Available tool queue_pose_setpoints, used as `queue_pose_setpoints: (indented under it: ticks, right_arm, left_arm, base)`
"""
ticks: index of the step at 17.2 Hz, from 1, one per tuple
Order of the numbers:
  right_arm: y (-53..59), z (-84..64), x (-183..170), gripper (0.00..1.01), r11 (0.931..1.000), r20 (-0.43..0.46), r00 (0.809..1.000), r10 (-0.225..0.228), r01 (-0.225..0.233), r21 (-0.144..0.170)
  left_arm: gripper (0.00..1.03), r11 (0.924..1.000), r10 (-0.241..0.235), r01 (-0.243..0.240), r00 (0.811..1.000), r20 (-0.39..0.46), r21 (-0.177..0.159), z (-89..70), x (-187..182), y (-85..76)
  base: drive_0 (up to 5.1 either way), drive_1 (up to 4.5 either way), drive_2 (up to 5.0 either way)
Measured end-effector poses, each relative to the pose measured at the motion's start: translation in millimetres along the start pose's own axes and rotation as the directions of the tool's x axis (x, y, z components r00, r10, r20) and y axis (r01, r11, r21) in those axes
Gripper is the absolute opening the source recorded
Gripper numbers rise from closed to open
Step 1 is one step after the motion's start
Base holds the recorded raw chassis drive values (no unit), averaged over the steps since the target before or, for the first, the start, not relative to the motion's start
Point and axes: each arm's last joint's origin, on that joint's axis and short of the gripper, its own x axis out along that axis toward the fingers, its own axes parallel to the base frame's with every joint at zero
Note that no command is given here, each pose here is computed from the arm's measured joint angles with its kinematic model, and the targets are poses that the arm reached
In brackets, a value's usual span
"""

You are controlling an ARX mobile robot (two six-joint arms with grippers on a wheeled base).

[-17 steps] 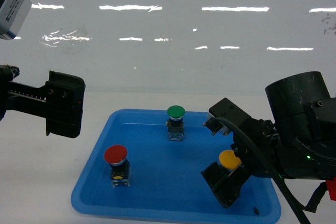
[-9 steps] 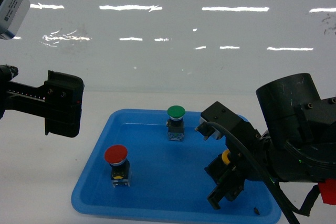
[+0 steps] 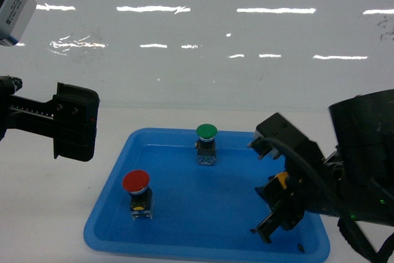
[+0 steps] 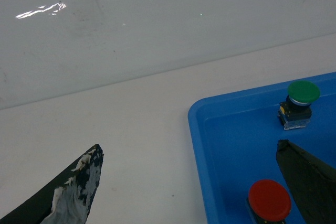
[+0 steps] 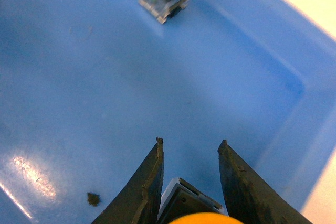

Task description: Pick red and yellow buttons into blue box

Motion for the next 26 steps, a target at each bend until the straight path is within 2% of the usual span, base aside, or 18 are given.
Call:
queue_pose_setpoints:
  ticks: [3, 4, 5, 6, 7, 8, 10, 11, 12, 14, 16, 17, 19, 21, 24, 26]
  right_arm:
    - [-12.9, 22.9, -36, 0.29, 0.9963, 0.143, 0.986, -0.080, 0.075, 0.042]
    - [-15.4, 25.5, -45, 0.29, 0.9941, 0.170, 0.980, -0.100, 0.091, 0.059]
    - [-16.5, 26.4, -56, 0.29, 0.9901, 0.189, 0.973, -0.130, 0.117, 0.078]
    - [-18.8, 21.5, -70, 0.29, 0.9831, 0.193, 0.968, -0.160, 0.138, 0.120]
    - [-21.3, 17.0, -79, 0.29, 0.9750, 0.192, 0.962, -0.194, 0.167, 0.147]
    - [-24.1, 12.1, -88, 0.29, 0.9656, 0.186, 0.957, -0.224, 0.191, 0.176]
    - [-25.6, 0.4, -114, 0.29, 0.9356, 0.185, 0.933, -0.308, 0.262, 0.237]
    - [-22.8, -3.6, -121, 0.29, 0.9260, 0.186, 0.925, -0.331, 0.280, 0.253]
    - [-20.4, -5.3, -125, 0.29, 0.9238, 0.185, 0.925, -0.333, 0.280, 0.261]
    - [-17.8, -7.5, -130, 0.29, 0.9113, 0.188, 0.913, -0.361, 0.303, 0.279]
    - [-14.6, -10.1, -137, 0.29, 0.8958, 0.188, 0.901, -0.391, 0.325, 0.303]
    - [-12.4, -11.9, -144, 0.29, 0.8836, 0.192, 0.890, -0.413, 0.341, 0.321]
    - [-9.6, -13.7, -151, 0.29, 0.8717, 0.205, 0.874, -0.440, 0.361, 0.331]
    - [-3.5, -25.4, -164, 0.29, 0.8218, 0.184, 0.832, -0.523, 0.435, 0.368]
    - [-2.5, -24.1, -168, 0.29, 0.8227, 0.196, 0.828, -0.526, 0.436, 0.365]
    - [-2.5, -24.1, -168, 0.29, 0.8232, 0.197, 0.828, -0.525, 0.436, 0.364]
  left_arm:
    - [0.98, 1.0000, 0.000, 0.000, 1.000, 0.000, 0.000, 0.0, 0, 0.0]
    - [0.98, 1.0000, 0.000, 0.000, 1.000, 0.000, 0.000, 0.0, 0, 0.0]
    - [0.98, 1.0000, 0.000, 0.000, 1.000, 0.000, 0.000, 0.0, 0, 0.0]
    - [0.98, 1.0000, 0.000, 0.000, 1.000, 0.000, 0.000, 0.0, 0, 0.0]
    - [0.98, 1.0000, 0.000, 0.000, 1.000, 0.000, 0.000, 0.0, 0, 0.0]
    - [0.98, 1.0000, 0.000, 0.000, 1.000, 0.000, 0.000, 0.0, 0, 0.0]
    - [0.98, 1.0000, 0.000, 0.000, 1.000, 0.000, 0.000, 0.0, 0, 0.0]
    - [0.98, 1.0000, 0.000, 0.000, 1.000, 0.000, 0.000, 0.0, 0, 0.0]
    - [0.98, 1.0000, 0.000, 0.000, 1.000, 0.000, 0.000, 0.1, 0, 0.0]
    - [0.98, 1.0000, 0.000, 0.000, 1.000, 0.000, 0.000, 0.1, 0, 0.0]
    - [0.98, 1.0000, 0.000, 0.000, 1.000, 0.000, 0.000, 0.1, 0, 0.0]
    - [0.98, 1.0000, 0.000, 0.000, 1.000, 0.000, 0.000, 0.1, 0, 0.1]
    - [0.98, 1.0000, 0.000, 0.000, 1.000, 0.000, 0.000, 0.1, 0, 0.0]
    - [0.98, 1.0000, 0.000, 0.000, 1.000, 0.000, 0.000, 0.1, 0, 0.0]
    - [0.98, 1.0000, 0.000, 0.000, 1.000, -0.004, 0.003, -0.3, 0, -0.2]
    - [0.98, 0.9994, -0.020, 0.021, 0.999, -0.045, 0.027, -3.6, 1, -6.2]
  base:
    - [0.0, 0.00, 0.0]
    - [0.0, 0.00, 0.0]
    - [0.0, 0.00, 0.0]
    - [0.0, 0.00, 0.0]
    - [0.0, 0.00, 0.0]
    - [0.0, 0.00, 0.0]
    - [0.0, 0.00, 0.0]
    - [0.0, 0.00, 0.0]
    - [0.0, 0.00, 0.0]
    - [0.0, 0.00, 0.0]
    - [0.0, 0.00, 0.0]
    - [0.0, 0.00, 0.0]
    - [0.0, 0.00, 0.0]
    - [0.0, 0.00, 0.0]
    - [0.0, 0.00, 0.0]
    - [0.0, 0.00, 0.0]
